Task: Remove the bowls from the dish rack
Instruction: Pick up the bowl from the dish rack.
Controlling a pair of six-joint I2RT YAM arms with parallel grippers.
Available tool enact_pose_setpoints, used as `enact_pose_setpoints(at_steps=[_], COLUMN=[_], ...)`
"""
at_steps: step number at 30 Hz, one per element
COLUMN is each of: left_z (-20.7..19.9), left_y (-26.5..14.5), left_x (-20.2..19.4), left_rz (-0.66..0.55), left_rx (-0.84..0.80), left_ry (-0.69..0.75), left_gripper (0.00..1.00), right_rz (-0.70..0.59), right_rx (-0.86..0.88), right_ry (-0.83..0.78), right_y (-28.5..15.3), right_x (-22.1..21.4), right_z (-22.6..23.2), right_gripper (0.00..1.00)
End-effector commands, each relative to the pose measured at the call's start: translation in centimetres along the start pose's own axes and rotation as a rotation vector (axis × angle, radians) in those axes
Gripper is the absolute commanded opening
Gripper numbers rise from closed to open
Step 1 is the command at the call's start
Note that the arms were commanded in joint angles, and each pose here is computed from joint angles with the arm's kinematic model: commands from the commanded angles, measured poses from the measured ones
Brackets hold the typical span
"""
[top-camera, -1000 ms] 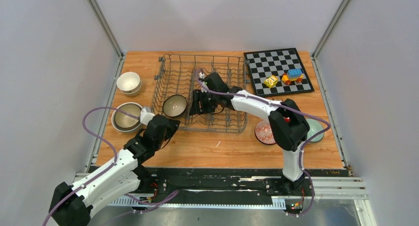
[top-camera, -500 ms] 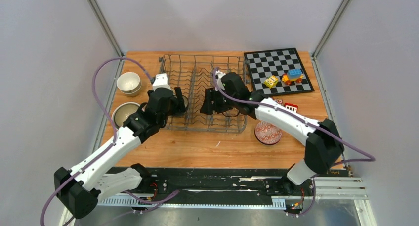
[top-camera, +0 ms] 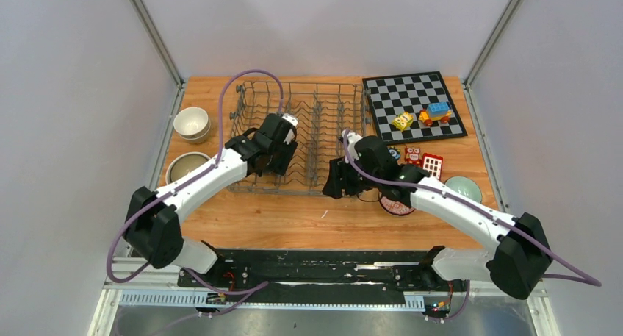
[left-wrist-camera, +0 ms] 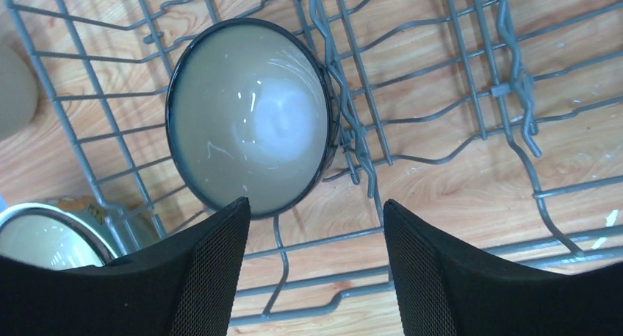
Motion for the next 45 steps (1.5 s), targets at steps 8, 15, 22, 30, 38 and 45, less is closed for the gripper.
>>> enact_pose_setpoints(at_steps=[8,15,22,30,38,45], left_z=[0.6,0.6,-0.1,-0.1,0.1,0.7], left_y=[3.6,4.8,6.2,6.7,6.3,5.8], left_x=[1.8,1.4,0.4,0.1,0.0,0.1], left_rz=[0.087,0.129,0.178,0.188,0.173,0.146], left_rx=[-0.051,-0.098,-0.143,-0.162,-0.169,-0.153], left_ry=[0.02,-0.005,-0.014,-0.03,-0.046,-0.065], left_gripper=[0.57,0.49,0.42,0.32,0.14,0.0], right_rz=[-0.004,-0.012,-0.014,-0.044,-0.054,-0.049], right_rx=[0.006,0.022,0.042,0.045,0.052,0.053], right_ry=[-0.012,-0.02,-0.008,-0.006,-0.003,0.006], right_y=[-1.5,-1.8,-2.0,-2.9,-3.2,-3.2], right_x=[-2.2,-2.2,-2.1,-1.8,-1.7,-1.8], right_z=[-0.4,-0.2,0.1,0.4,0.6,0.6], right_gripper=[0.63,0.63,0.62,0.62,0.61,0.61])
Point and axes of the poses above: each gripper's point midway between its finger pads, its own y axis out along the fingers, its own z axis along the line the jaws close on, x = y × z, the point moved 7 cm from there along -y, back along the fingers, and after that the axes turned 3 degrees about -y, right-handed, at the moved point
